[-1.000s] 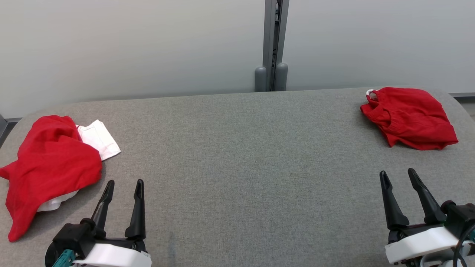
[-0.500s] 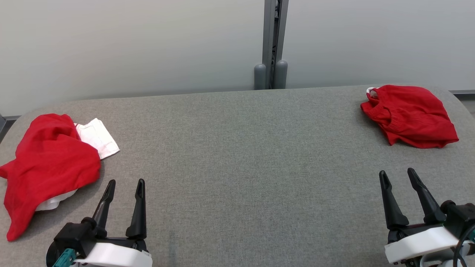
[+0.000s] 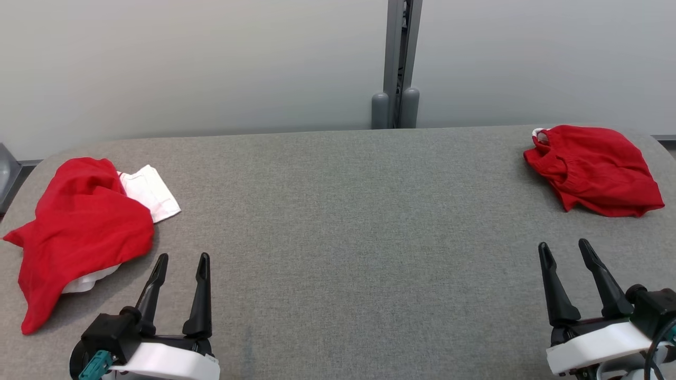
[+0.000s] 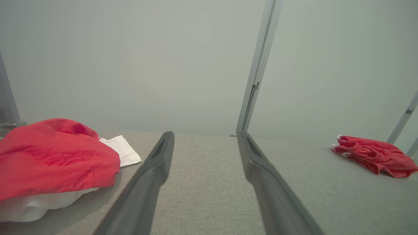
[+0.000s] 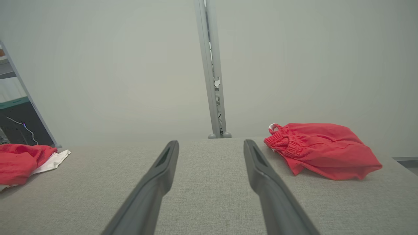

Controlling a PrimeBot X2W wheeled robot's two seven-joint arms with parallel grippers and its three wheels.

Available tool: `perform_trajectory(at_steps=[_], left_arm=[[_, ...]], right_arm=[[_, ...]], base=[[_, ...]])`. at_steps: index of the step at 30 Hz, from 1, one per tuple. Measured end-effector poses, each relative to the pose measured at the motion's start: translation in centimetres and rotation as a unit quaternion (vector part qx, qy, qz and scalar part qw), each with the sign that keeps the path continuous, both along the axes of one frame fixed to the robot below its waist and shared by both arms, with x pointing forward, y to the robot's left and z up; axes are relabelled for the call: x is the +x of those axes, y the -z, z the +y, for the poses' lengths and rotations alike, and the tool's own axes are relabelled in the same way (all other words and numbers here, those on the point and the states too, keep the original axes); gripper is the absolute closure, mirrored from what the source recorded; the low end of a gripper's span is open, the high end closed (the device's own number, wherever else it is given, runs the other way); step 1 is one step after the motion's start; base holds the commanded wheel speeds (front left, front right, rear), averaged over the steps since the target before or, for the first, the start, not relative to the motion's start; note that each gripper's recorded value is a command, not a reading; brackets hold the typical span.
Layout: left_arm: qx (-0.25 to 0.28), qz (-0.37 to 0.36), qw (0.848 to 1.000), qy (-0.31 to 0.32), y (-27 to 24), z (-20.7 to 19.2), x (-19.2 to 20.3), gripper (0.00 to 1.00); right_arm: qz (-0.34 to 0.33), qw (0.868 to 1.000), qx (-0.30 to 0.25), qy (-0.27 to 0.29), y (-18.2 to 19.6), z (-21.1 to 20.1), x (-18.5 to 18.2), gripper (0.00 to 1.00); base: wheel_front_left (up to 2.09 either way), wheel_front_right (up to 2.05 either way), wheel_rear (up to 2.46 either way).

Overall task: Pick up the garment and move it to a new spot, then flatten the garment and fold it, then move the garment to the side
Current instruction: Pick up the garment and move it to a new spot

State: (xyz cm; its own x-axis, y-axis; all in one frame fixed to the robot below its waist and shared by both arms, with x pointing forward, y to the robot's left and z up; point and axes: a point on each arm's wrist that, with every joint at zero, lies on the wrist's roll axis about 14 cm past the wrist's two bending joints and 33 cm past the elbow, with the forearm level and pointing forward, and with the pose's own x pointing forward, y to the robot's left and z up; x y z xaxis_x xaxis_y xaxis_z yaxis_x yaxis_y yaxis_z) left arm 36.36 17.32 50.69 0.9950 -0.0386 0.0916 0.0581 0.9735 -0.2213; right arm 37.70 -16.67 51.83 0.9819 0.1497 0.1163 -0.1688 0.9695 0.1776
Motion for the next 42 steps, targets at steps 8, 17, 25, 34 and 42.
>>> perform_trajectory(at_steps=[8,17,25,34,42], left_arm=[[0.002,-0.001,1.0,-0.02,-0.1,1.3,-0.9,0.0],[0.006,0.001,0.998,-0.065,0.0,4.1,-2.8,0.0],[0.008,0.006,0.993,-0.115,0.4,6.9,-5.1,0.0],[0.008,0.011,0.983,-0.182,0.7,10.5,-8.7,0.0],[0.005,0.012,0.974,-0.227,0.8,12.7,-11.2,0.0]], right_arm=[[0.001,1.0,0.003,-0.027,0.0,1.8,0.5,0.0],[0.007,0.997,0.004,-0.08,0.3,5.5,1.4,0.0],[0.014,0.991,0.005,-0.136,0.7,9.4,1.9,0.0],[0.019,0.978,0.005,-0.206,0.9,14.6,2.1,0.0],[0.019,0.967,0.007,-0.252,0.8,18.1,1.8,0.0]], base=[[0.0,0.0,0.0],[0.0,0.0,0.0],[0.0,0.0,0.0],[0.0,0.0,0.0],[0.0,0.0,0.0]])
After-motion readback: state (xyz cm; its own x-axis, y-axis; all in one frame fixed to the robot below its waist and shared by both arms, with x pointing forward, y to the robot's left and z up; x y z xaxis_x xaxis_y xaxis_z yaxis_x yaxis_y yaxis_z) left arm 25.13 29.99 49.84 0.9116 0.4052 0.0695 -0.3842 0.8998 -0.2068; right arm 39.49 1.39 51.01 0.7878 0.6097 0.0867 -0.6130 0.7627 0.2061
